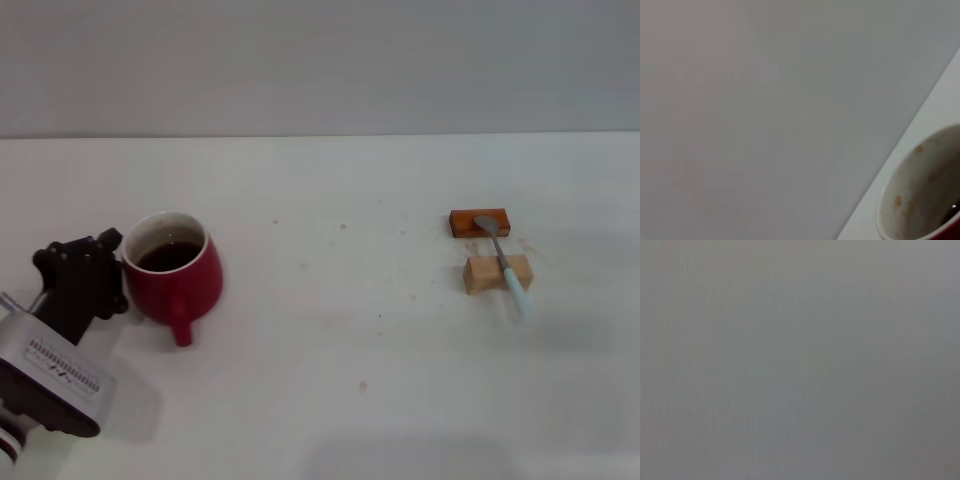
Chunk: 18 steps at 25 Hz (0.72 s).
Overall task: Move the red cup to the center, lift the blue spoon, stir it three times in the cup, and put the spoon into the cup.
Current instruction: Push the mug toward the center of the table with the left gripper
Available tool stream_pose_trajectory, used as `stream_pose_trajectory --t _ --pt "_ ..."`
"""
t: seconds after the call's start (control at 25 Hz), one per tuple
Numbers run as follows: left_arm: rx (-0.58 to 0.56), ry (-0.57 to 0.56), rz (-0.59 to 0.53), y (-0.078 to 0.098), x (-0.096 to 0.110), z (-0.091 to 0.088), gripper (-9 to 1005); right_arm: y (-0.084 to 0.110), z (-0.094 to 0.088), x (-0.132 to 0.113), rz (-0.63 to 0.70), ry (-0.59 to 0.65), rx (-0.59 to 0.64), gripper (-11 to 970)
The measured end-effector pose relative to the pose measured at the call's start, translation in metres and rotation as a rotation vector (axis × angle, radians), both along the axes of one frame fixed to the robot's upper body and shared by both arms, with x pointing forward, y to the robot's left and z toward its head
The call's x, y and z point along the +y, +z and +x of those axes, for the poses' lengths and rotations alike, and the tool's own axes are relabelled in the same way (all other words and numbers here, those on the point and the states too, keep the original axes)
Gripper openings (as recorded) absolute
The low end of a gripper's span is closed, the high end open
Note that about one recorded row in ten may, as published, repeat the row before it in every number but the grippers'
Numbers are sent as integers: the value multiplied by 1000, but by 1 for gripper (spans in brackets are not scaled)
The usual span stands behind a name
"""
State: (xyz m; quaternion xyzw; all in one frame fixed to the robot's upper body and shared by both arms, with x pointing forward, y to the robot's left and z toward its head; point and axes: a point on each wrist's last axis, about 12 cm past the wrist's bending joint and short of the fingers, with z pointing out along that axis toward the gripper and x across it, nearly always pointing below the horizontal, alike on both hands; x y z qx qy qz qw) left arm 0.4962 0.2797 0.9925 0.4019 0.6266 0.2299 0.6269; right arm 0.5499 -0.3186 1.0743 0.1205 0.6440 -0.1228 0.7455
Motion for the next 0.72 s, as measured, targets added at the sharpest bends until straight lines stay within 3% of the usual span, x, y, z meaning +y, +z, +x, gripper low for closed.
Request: stream_pose_trajectory --t 0.72 --pt "-1 -137 -59 3 -40 -1 17 1 1 1 1 2 -3 602"
